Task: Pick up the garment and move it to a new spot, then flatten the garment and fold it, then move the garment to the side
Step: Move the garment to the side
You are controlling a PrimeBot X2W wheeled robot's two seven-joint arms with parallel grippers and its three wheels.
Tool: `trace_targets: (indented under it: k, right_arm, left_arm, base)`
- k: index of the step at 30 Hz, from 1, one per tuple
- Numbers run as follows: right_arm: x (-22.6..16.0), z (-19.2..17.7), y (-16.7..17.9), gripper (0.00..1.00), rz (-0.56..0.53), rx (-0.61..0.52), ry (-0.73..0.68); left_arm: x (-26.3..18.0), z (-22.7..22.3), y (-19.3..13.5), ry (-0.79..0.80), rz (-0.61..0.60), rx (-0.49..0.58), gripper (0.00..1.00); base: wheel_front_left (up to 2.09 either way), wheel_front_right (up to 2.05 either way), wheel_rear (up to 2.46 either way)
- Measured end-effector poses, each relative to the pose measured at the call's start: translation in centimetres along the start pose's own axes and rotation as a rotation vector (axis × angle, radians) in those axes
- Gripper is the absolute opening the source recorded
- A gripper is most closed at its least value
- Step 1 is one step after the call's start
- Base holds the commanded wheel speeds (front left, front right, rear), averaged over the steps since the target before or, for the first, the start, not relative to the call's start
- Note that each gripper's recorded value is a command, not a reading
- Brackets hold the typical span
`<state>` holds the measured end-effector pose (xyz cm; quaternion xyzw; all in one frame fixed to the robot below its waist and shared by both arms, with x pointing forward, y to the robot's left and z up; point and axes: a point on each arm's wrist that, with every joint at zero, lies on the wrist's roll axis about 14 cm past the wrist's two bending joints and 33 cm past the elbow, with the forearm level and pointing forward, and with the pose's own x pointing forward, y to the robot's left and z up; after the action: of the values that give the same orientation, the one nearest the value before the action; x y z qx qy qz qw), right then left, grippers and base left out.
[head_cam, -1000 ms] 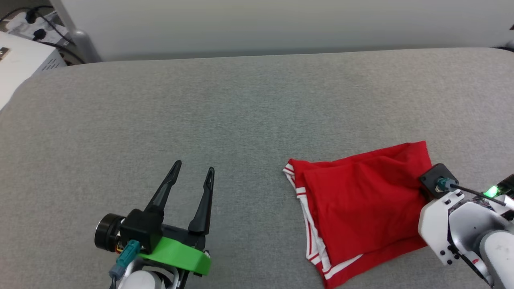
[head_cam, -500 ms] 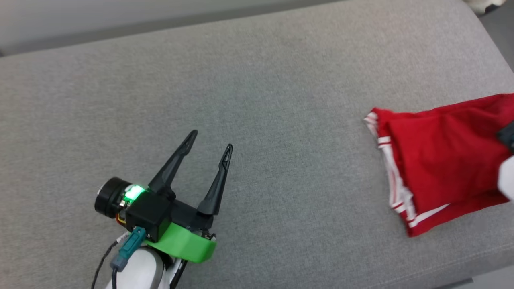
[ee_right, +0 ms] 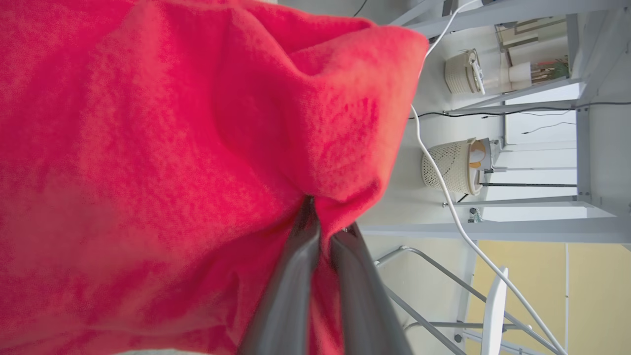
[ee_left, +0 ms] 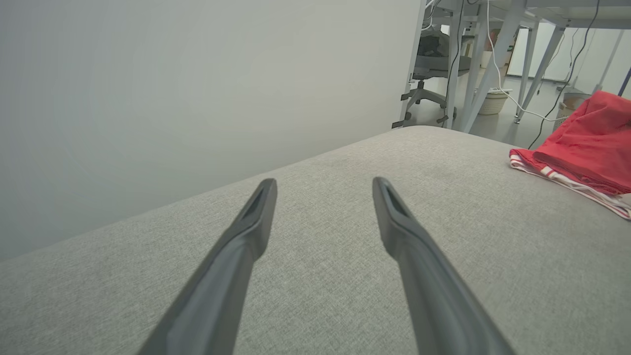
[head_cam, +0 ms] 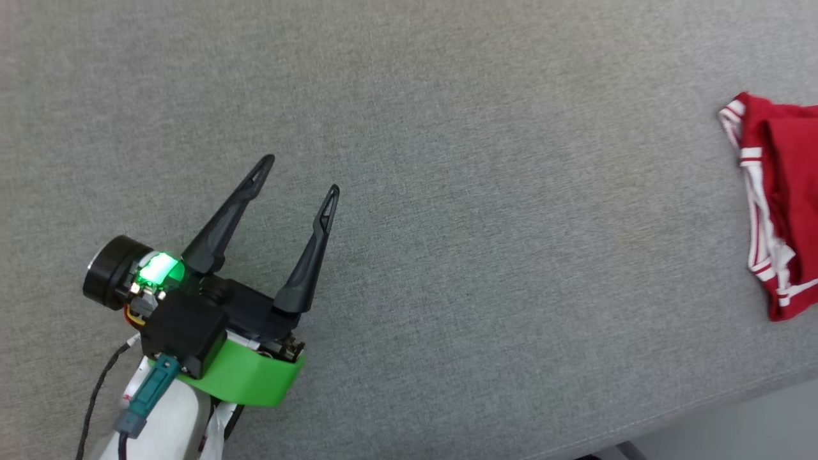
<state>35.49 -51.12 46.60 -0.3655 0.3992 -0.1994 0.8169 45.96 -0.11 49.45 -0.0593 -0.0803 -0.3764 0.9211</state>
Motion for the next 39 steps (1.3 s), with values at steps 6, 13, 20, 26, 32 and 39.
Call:
trace_targets:
  k: [6,13,20,26,32,39]
  right_arm:
    - [2.3,-0.3,-0.5,0.00,-0.042,0.024,0.021]
    - [4.1,-0.3,1.7,1.00,-0.022,0.055,0.040]
    - [3.7,0.8,0.8,1.00,-0.050,0.059,-0.028]
    - [2.2,3.1,-1.4,1.00,-0.096,0.122,-0.164]
    - [-0.8,9.7,-1.4,1.00,-0.098,0.297,-0.443]
    - [-7.1,16.8,0.2,1.00,-0.011,0.493,-0.749]
  left_arm:
    - [-0.3,-1.4,1.5,0.024,0.022,-0.001,1.00]
    - [-1.2,-2.2,2.8,0.053,0.058,0.007,1.00]
    - [-1.3,-1.7,2.2,0.051,0.064,0.001,1.00]
    - [-1.4,-0.6,1.7,0.034,0.099,-0.014,1.00]
    - [-2.6,1.4,1.4,0.025,0.154,-0.013,1.00]
    - [-5.3,4.0,1.3,0.010,0.233,0.016,1.00]
  base:
    - [0.00,0.00,0.00]
    - [0.00,0.00,0.00]
    - [0.00,0.00,0.00]
    - [0.00,0.00,0.00]
    - [0.00,0.00,0.00]
    - [0.00,0.00,0.00]
